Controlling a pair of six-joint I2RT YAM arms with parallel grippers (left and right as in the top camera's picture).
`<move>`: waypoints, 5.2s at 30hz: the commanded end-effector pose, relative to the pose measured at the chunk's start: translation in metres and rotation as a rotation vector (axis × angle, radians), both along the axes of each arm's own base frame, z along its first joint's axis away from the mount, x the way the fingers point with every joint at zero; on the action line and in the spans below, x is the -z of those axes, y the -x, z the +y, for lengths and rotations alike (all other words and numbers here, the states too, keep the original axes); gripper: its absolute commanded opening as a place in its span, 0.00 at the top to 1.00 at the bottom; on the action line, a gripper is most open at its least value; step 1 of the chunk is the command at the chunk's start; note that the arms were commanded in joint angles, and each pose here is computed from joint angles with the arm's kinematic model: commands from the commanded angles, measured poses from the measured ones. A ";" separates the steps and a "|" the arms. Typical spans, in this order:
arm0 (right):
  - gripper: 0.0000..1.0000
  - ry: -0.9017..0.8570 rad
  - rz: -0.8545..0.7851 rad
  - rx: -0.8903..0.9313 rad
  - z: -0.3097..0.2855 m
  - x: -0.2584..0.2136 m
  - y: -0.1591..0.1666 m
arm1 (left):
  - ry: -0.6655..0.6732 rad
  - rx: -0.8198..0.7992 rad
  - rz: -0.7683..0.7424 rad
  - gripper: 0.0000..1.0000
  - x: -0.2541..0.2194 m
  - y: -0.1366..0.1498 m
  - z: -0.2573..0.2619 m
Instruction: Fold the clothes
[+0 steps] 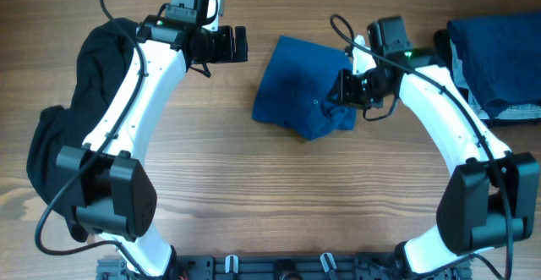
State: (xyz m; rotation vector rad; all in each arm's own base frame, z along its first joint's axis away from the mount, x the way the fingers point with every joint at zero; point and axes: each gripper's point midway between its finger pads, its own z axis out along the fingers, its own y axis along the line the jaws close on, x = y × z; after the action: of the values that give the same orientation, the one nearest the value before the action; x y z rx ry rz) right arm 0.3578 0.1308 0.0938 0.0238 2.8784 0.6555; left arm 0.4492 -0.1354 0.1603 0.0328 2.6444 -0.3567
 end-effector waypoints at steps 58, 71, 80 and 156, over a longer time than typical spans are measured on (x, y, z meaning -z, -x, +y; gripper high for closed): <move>0.96 -0.014 -0.306 0.047 0.010 -0.085 -0.073 | -0.007 -0.010 -0.017 0.00 -0.007 0.000 0.004; 0.66 0.012 -0.256 -0.020 0.078 -0.019 -0.085 | -0.007 -0.010 -0.016 0.00 -0.007 0.000 0.004; 0.52 0.091 -0.167 -0.037 0.057 0.003 -0.070 | -0.007 -0.010 -0.017 0.00 -0.007 0.000 0.004; 0.59 0.034 -0.121 -0.019 0.013 0.062 -0.051 | -0.008 -0.010 -0.012 0.00 -0.007 0.001 0.004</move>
State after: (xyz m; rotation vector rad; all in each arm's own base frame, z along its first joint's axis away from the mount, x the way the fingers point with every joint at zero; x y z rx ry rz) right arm 0.4114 0.1371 0.0374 -0.0563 2.7607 0.5442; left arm 0.4478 -0.1344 0.1593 0.0313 2.6517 -0.3500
